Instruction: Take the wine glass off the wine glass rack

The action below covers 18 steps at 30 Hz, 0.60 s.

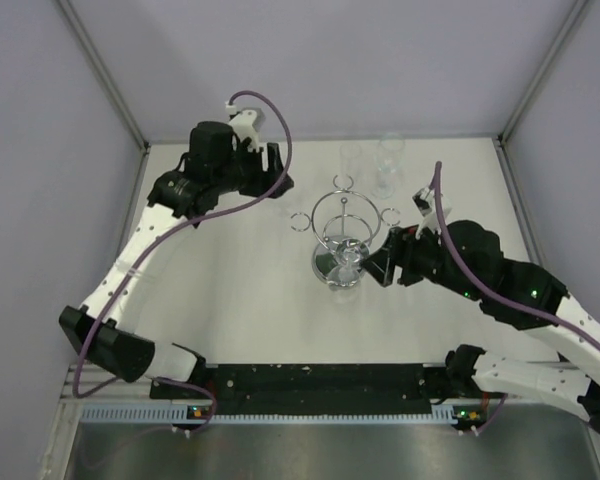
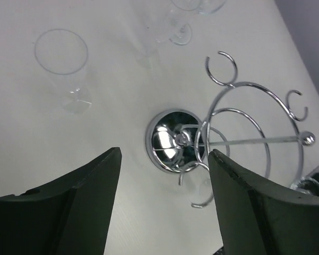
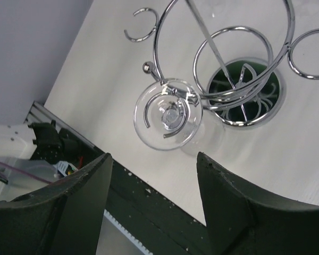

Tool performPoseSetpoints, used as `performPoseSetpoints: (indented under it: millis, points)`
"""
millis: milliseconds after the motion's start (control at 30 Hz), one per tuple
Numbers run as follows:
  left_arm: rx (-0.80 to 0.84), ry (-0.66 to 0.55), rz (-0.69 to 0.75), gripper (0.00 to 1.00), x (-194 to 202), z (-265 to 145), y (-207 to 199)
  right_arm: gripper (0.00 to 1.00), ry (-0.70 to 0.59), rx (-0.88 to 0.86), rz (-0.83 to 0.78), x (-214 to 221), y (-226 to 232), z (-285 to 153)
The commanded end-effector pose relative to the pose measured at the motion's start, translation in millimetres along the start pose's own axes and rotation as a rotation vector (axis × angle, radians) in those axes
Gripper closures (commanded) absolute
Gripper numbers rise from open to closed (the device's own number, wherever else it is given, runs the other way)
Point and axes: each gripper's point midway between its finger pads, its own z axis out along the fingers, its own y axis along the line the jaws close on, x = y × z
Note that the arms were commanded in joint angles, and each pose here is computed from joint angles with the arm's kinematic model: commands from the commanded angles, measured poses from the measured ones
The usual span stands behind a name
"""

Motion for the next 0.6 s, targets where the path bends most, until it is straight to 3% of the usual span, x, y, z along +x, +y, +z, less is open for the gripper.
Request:
performPoseSetpoints:
  millis: [0,267,300,333,567]
  points:
    - [0.265,-0.141,0.016,0.25,-16,-39,-51,0.35,-0.071,-0.008,0.118,-20,-1,12]
    - [0.339,-0.105,0.014,0.24,25,-63,-58,0.35,-0.038,0.007,0.202,-12,-18,40]
    - [0.344,-0.099,0.021,0.17,30,-65,-58,0.35,-0.044,0.002,0.210,-14,-19,42]
    - [0.351,-0.093,0.029,0.02,34,-67,-59,0.35,-0.030,-0.013,0.220,-11,-18,45]
    - [0.344,-0.082,0.048,0.02,60,-73,-52,0.36,0.000,-0.068,0.254,-15,-10,55]
